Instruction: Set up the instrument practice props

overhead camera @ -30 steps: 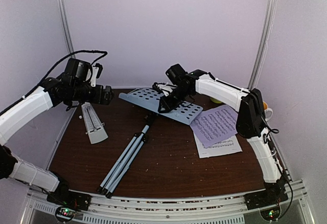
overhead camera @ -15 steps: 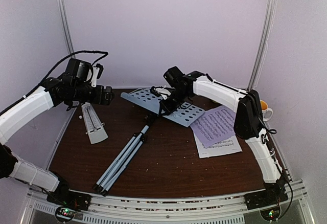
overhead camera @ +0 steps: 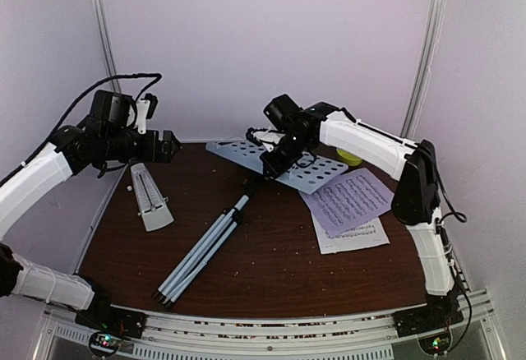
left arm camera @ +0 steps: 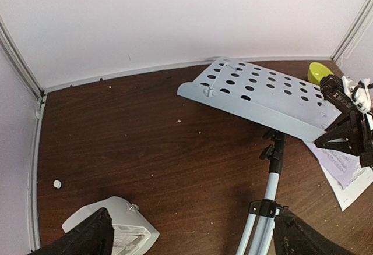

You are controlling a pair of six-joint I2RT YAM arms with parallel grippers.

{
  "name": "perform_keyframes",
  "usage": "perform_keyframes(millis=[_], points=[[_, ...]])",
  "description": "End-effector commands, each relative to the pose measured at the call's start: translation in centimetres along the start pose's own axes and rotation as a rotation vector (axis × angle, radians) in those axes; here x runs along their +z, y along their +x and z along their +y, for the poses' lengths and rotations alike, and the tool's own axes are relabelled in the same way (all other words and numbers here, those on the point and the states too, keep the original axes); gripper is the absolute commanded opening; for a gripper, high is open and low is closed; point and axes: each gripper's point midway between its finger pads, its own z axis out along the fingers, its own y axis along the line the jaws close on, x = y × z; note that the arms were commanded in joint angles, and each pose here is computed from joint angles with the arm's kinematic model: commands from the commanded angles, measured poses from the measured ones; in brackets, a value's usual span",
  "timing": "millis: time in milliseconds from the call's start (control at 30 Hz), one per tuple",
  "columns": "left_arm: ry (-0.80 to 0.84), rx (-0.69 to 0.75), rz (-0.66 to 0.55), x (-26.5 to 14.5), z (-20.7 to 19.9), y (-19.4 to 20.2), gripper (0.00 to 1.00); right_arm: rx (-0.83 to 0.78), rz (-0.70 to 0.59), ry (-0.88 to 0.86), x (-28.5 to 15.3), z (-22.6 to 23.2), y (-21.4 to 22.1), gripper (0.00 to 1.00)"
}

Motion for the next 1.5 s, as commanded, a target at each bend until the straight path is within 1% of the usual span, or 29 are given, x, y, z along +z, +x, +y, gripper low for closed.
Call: perform_keyframes(millis=[0,100,200,367,500,567,633,667,700,833,1033,1067,1167,1333,1467], points=[[0.088,-0.024,-0.156,-2.8,-1.4,-3.2,0.98,-0.055,-0.512,0.218,-16.6,-1.9,-10.9,0.00],[0.109,-0.029,-0.217,-4.2,-1.5,-3.8,0.98,-0.067,-0.596,0.256,-20.4,-1.5,-11.7,0.00],[0.127,-0.026,-0.254,-5.1,-1.6,-4.0,0.97,-0.083,-0.684,0.305,-24.7,-1.0,-12.4,0.00],[0.150,0.006,-0.257,-5.6,-1.9,-3.5,0.97,-0.132,-0.820,0.377,-30.9,0.3,-13.0,0.00],[0.196,0.054,-0.259,-5.5,-3.1,-2.7,0.97,-0.181,-0.943,0.431,-35.8,1.8,-13.0,0.00],[0.197,0.074,-0.266,-5.2,-3.4,-2.1,0.95,-0.201,-1.001,0.460,-38.3,2.5,-12.7,0.00],[0.205,0.093,-0.277,-4.7,-3.9,-1.5,0.91,-0.206,-1.067,0.475,-41.2,3.1,-12.6,0.00],[0.217,0.106,-0.287,-4.4,-4.3,-1.2,0.89,-0.215,-1.070,0.477,-41.3,3.3,-12.3,0.00],[0.225,0.122,-0.313,-4.3,-4.9,-1.3,0.87,-0.223,-1.091,0.479,-42.3,3.7,-12.1,0.00],[0.247,0.192,-0.369,-3.6,-7.2,-0.9,0.84,-0.249,-1.133,0.494,-44.6,4.5,-11.9,0.00],[0.288,0.279,-0.450,-1.9,-10.8,-1.1,0.82,-0.281,-1.127,0.539,-45.2,5.4,-11.6,0.00],[0.288,0.290,-0.467,-1.6,-11.3,-1.3,0.81,-0.280,-1.145,0.550,-46.3,5.5,-11.6,0.00],[0.264,0.341,-0.502,-0.8,-13.1,-1.8,0.79,-0.296,-1.153,0.580,-47.3,6.0,-11.5,0.00],[0.238,0.405,-0.497,1.2,-15.5,-2.1,0.73,-0.316,-1.161,0.593,-48.2,6.9,-11.4,0.00],[0.199,0.394,-0.499,2.6,-15.4,-2.0,0.66,-0.330,-1.163,0.602,-48.6,7.4,-11.1,0.00]])
